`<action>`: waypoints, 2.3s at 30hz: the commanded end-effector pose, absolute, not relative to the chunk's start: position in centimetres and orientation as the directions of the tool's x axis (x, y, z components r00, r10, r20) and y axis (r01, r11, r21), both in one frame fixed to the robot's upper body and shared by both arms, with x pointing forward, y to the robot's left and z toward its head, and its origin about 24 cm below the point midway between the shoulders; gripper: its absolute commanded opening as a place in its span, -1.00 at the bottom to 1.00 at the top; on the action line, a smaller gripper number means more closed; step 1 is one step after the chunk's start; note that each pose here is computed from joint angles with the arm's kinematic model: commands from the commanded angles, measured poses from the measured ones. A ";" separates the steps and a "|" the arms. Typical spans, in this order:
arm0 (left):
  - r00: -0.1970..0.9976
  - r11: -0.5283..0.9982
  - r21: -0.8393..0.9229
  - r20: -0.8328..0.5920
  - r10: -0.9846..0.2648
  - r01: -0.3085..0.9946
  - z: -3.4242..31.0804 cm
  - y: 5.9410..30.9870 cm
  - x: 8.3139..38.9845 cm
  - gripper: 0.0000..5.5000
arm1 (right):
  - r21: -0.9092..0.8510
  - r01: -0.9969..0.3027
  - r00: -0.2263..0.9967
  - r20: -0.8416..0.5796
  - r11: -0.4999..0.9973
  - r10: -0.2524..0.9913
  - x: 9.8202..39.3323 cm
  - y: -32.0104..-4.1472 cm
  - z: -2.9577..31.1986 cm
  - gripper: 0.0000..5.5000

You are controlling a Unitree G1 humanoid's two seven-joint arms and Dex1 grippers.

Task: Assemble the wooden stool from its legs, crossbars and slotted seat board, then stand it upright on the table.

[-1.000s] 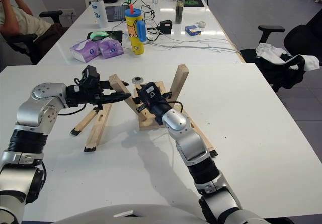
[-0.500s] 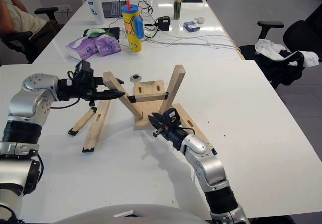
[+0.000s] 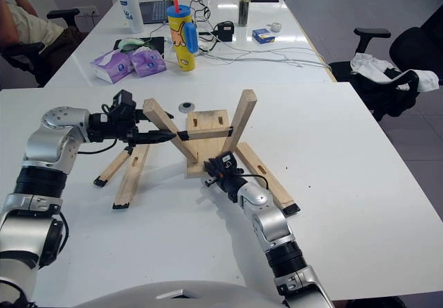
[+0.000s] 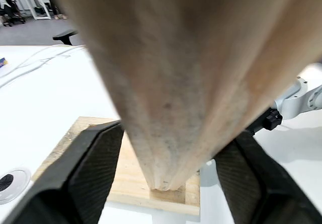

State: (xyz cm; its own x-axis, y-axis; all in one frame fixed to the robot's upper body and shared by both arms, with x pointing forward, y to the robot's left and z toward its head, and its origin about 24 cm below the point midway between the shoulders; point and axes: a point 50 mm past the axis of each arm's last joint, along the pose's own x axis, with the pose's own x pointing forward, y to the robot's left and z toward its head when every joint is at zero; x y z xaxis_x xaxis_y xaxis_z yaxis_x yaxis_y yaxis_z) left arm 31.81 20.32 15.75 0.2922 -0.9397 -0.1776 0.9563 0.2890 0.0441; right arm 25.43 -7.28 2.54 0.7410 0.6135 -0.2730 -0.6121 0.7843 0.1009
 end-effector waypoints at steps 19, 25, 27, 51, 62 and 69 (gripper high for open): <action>0.619 0.653 -0.110 -0.234 -0.750 0.749 12.8 14.4 30.9 0.15 | 0.119 -0.607 0.654 -0.488 0.786 0.578 24.1 -8.0 -1.8 -0.71; 0.687 0.700 -0.003 -0.191 -0.701 0.714 12.2 13.6 31.3 0.15 | 0.107 -0.619 0.622 -0.538 0.778 0.569 24.1 -7.8 -2.7 -0.71; 0.744 0.748 0.041 0.078 -0.663 0.662 18.6 14.2 32.9 0.15 | 0.107 -0.618 0.622 -0.539 0.778 0.568 24.2 -7.8 -2.8 -0.71; 0.897 0.986 0.141 0.418 -0.145 0.094 21.7 15.9 30.9 0.15 | 0.108 -0.603 0.726 -0.336 0.790 0.600 26.3 -7.3 -0.2 -0.71; 0.994 0.978 0.177 0.032 0.102 -0.106 12.3 18.9 22.5 0.13 | 0.029 -0.719 0.695 0.003 0.694 0.719 21.4 -10.5 8.6 -1.00; 0.991 0.976 0.180 0.071 0.116 -0.127 13.0 17.5 23.4 0.13 | -0.005 -0.271 0.963 0.003 0.963 0.271 24.6 -18.2 9.5 -1.00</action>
